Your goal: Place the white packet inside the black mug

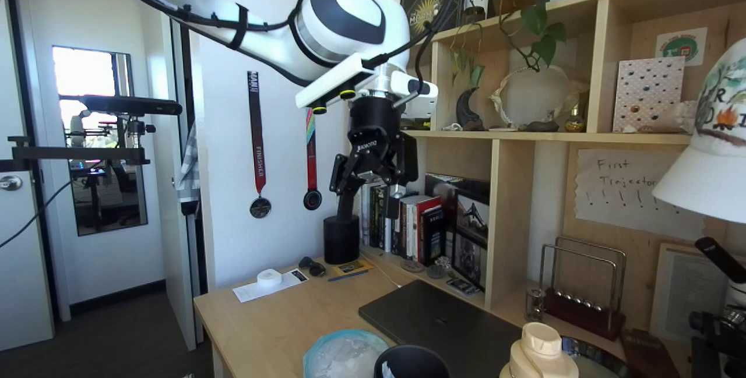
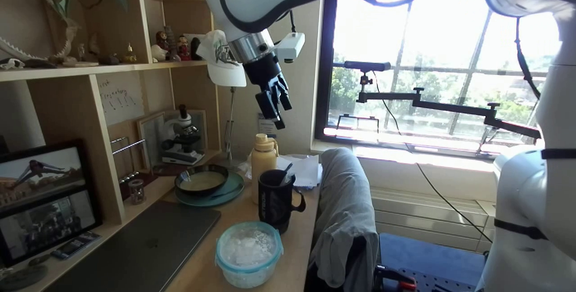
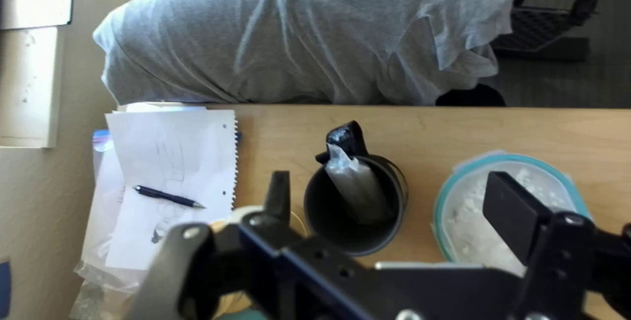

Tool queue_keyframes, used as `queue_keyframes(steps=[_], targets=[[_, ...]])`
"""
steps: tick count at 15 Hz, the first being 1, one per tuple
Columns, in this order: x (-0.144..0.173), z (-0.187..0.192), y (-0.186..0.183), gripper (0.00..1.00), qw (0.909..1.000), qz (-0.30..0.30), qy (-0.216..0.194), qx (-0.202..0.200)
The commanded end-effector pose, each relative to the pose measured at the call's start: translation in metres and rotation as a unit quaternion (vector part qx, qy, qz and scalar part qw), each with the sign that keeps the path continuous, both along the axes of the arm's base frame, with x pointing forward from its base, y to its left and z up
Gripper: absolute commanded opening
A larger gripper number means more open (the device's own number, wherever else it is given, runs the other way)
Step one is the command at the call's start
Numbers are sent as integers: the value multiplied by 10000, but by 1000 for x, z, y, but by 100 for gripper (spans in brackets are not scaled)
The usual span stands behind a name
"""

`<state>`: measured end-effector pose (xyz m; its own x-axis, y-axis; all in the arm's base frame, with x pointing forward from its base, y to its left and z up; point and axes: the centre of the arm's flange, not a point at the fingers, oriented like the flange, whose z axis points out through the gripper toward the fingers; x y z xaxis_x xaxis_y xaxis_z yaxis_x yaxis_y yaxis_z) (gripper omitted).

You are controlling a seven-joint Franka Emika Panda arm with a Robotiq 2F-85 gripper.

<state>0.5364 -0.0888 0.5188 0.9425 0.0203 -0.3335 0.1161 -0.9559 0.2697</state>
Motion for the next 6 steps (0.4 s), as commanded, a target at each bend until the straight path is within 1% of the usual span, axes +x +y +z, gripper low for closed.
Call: queue_keyframes(steps=[1, 3, 6], targets=[[-31, 16, 3, 100, 9949, -156, -731, 678], [-39, 22, 6, 100, 9893, -178, -1094, 951], [-48, 26, 8, 100, 9836, -171, -1405, 1119]])
